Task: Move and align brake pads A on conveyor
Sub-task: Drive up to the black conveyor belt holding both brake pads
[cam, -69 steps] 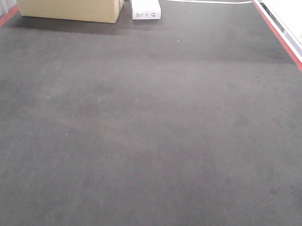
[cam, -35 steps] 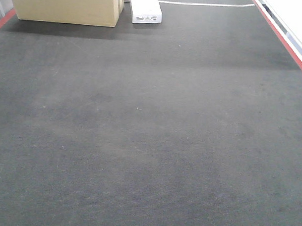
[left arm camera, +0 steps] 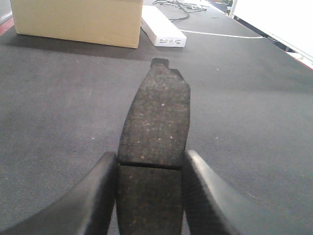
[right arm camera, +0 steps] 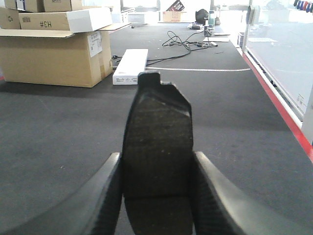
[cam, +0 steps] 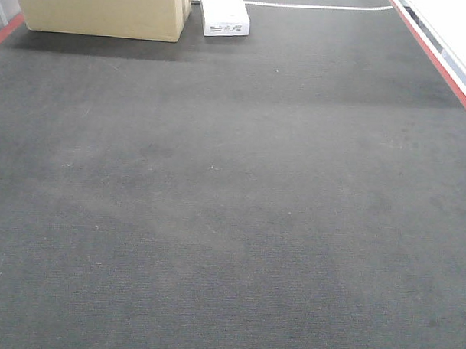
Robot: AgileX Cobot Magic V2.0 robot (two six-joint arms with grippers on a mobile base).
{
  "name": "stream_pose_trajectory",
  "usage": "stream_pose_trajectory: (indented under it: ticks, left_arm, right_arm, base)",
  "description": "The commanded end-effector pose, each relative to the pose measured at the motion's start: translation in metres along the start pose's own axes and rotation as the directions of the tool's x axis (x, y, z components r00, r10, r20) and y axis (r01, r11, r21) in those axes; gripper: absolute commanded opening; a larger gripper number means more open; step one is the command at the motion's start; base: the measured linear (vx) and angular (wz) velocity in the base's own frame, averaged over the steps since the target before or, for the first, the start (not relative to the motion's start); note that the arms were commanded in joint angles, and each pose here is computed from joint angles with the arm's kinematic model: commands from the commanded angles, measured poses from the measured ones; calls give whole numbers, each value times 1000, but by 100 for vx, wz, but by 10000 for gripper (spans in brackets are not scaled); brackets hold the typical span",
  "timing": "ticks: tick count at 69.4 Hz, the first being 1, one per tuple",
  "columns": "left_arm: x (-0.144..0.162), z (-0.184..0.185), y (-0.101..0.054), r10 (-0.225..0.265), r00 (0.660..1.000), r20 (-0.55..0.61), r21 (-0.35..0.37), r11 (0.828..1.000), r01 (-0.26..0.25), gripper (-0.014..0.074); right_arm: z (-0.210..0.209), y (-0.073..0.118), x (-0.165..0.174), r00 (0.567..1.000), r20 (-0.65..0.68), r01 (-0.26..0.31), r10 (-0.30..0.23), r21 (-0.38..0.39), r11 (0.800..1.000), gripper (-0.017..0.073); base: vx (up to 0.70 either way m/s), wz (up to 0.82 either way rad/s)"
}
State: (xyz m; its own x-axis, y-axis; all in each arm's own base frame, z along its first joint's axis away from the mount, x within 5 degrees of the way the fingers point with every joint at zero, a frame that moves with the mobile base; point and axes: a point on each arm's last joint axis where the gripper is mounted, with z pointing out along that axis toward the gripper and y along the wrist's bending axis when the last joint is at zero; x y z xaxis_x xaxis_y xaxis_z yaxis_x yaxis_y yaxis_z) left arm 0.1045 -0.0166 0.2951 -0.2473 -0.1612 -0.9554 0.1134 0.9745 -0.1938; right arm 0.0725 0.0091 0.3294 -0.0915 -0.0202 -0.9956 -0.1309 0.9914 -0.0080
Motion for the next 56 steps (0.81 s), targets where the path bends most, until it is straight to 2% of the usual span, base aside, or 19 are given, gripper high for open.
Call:
stream_pose_trajectory:
  ticks: [1,30,34,38,41,46,52,56]
  left_arm:
    - [-18,-2,-3,-13,993,119,22,1000,10,-6]
    - [-20,-2,-4,-13,990,140,24,1000,10,-6]
    - [-19,-2,-4,-34,990,133,28,999,31,-6]
    - [-20,-3,-4,-80,988,132,38,996,76,-6]
    - [-21,-3,-5,-89,987,136,42,996,84,-4]
    - [-28,-1,-6,-79,990,119,38,996,75,-3]
    - [-42,6,-8,-34,995,90,21,999,32,0]
    - [-53,15,-10,-26,999,45,12,1000,25,2]
  right_arm:
    - [-2,0,-18,993,118,12,-11,-2,1000,-2]
    - [-2,0,-18,993,118,12,-11,-2,1000,-2]
    - [-2,0,-18,993,118,12,-11,-2,1000,-2]
    - [-2,0,-18,993,118,12,-11,-2,1000,-2]
    - [-2,0,-18,993,118,12,-11,-2,1000,-2]
    - [-2,0,-18,993,118,9,-8,-3,1000,-2]
    - [-2,0,-18,993,118,9,-8,-3,1000,-2]
    - [-2,0,-18,993,118,9,-8,-3,1000,-2]
  base:
    - [0,0]
    - [0,0]
    - [0,0]
    - [0,0]
    - [0,0]
    - [0,0]
    - [0,0]
    - [0,0]
